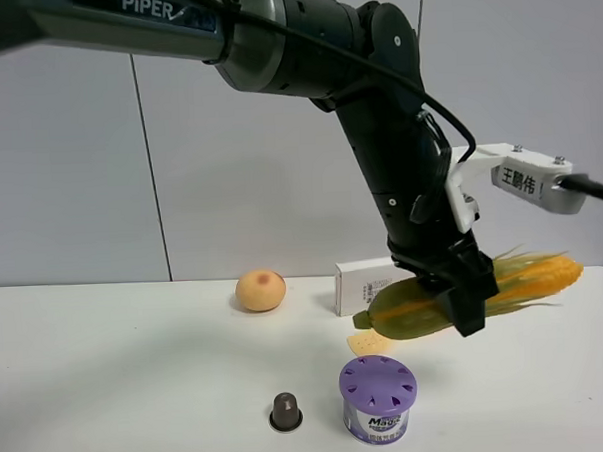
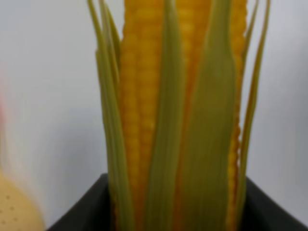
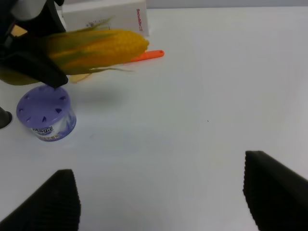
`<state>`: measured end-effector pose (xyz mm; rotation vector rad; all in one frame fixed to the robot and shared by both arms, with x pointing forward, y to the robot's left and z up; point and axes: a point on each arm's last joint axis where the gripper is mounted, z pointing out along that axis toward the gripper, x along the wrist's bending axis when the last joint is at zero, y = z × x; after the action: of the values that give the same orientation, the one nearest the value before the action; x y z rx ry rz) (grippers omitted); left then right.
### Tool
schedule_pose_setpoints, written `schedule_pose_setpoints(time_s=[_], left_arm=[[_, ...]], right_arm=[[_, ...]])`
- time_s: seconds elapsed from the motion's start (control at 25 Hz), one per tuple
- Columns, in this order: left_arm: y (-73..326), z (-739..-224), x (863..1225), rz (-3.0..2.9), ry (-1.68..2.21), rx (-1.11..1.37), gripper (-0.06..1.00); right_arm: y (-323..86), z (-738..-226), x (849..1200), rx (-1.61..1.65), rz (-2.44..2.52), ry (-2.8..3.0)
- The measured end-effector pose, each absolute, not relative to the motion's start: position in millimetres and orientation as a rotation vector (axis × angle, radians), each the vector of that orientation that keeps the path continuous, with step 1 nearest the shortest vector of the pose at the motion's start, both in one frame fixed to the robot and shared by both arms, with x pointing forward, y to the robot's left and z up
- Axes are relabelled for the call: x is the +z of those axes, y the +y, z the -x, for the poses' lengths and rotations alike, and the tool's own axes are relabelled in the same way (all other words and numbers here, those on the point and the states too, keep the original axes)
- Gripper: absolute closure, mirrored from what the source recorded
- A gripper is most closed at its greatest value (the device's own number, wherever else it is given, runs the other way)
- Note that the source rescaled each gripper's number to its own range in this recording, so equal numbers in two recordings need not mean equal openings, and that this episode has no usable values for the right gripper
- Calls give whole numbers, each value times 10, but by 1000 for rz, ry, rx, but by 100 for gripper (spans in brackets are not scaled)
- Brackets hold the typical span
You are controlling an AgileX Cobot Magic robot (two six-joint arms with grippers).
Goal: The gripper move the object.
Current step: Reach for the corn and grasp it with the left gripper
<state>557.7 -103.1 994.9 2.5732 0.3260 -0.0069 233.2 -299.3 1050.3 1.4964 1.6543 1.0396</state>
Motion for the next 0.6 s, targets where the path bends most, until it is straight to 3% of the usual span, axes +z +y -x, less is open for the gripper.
schedule_pose_setpoints(time_s=[0.24, 0.6], left_arm=[[-1029, -5766, 10163, -2314, 860, -164, 94], [-1008, -5931, 10067, -2013, 1354, -372, 94]], right_arm=[[-2993, -2332, 10503, 1040, -1496, 1654], [-2993, -2332, 10503, 1040, -1496, 1654]])
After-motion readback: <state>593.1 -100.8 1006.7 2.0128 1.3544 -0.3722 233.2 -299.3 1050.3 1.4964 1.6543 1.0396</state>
